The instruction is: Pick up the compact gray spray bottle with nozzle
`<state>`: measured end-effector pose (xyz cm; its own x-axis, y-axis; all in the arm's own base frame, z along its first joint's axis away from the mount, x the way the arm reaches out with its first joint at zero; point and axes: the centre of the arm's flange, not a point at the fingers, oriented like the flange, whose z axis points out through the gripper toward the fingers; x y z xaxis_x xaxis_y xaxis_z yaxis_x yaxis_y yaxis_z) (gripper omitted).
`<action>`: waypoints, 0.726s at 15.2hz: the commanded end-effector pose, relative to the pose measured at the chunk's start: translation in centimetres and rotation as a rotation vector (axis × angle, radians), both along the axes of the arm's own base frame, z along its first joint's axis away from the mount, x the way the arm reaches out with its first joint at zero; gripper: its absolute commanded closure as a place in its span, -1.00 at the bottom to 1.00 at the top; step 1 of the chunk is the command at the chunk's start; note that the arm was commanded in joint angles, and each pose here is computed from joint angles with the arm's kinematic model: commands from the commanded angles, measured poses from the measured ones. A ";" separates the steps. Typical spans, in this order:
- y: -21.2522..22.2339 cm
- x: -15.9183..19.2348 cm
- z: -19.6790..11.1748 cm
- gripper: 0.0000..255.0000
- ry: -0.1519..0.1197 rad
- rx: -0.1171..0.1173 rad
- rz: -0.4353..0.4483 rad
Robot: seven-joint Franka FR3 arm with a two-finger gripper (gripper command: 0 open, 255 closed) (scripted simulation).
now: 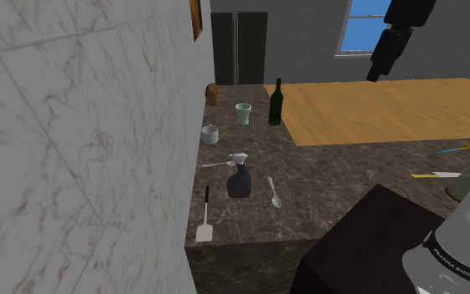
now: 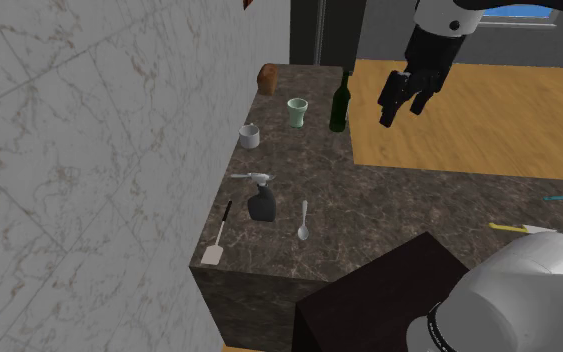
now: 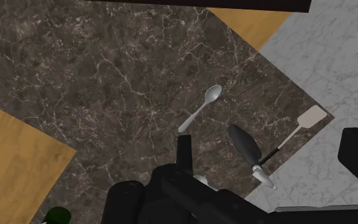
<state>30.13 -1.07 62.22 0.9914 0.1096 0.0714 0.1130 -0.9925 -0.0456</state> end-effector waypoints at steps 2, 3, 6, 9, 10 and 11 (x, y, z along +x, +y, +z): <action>0.2 1.0 -0.9 -1.00 0.001 0.000 0.018; 0.3 2.0 -1.8 -1.00 0.001 0.000 0.036; 0.9 4.9 -4.5 -1.00 0.004 0.001 0.091; 1.7 7.7 -7.2 -1.00 0.006 0.001 0.145; 2.0 8.7 -8.1 -1.00 0.006 0.001 0.163; 2.3 9.6 -9.0 -1.00 0.007 0.002 0.181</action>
